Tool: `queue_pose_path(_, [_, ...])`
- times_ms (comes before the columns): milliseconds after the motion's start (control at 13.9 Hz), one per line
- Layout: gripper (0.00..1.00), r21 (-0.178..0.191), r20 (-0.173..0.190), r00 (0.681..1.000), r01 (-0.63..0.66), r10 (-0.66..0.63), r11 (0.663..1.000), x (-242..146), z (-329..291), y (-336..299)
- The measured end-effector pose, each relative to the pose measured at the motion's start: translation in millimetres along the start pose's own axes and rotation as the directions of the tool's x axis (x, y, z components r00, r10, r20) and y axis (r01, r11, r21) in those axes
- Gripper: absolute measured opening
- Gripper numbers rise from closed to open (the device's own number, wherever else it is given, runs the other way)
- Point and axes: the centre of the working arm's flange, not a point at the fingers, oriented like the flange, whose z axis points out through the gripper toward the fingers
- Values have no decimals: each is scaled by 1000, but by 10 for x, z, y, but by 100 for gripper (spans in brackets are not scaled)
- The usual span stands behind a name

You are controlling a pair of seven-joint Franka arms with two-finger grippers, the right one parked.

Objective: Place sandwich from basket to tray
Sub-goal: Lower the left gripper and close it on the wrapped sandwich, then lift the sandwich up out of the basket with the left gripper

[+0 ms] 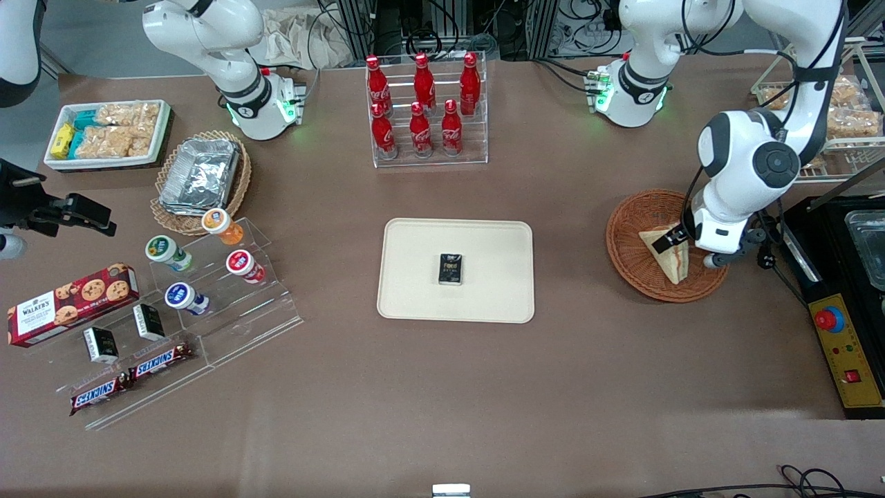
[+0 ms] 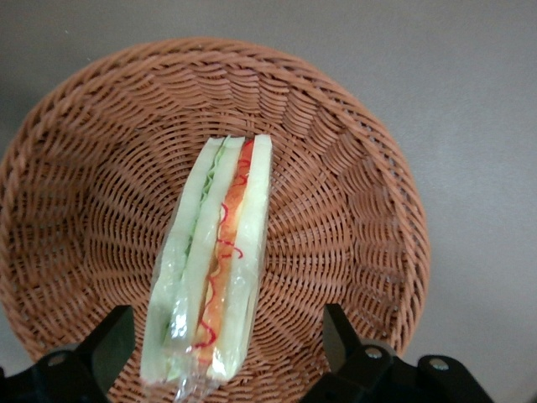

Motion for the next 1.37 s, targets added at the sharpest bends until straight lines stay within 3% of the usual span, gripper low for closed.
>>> queue_pose_path(360, [97,-4,-9,1000,0,0,1000,-45,326,-29])
queue_pose_path(719, [44,-5,-12,1000,0,0,1000,-48,401,-30])
queue_pose_path(863, [37,-12,-23,1000,-3,3,1000,-33,348,-7])
queue_pose_path(1007, [37,-23,-39,999,-6,5,1000,-11,194,20])
queue_pose_path(1223, [25,-30,-50,998,-25,24,999,36,-360,48])
queue_pose_path(1367, [25,-24,-40,998,-49,48,999,85,-857,74])
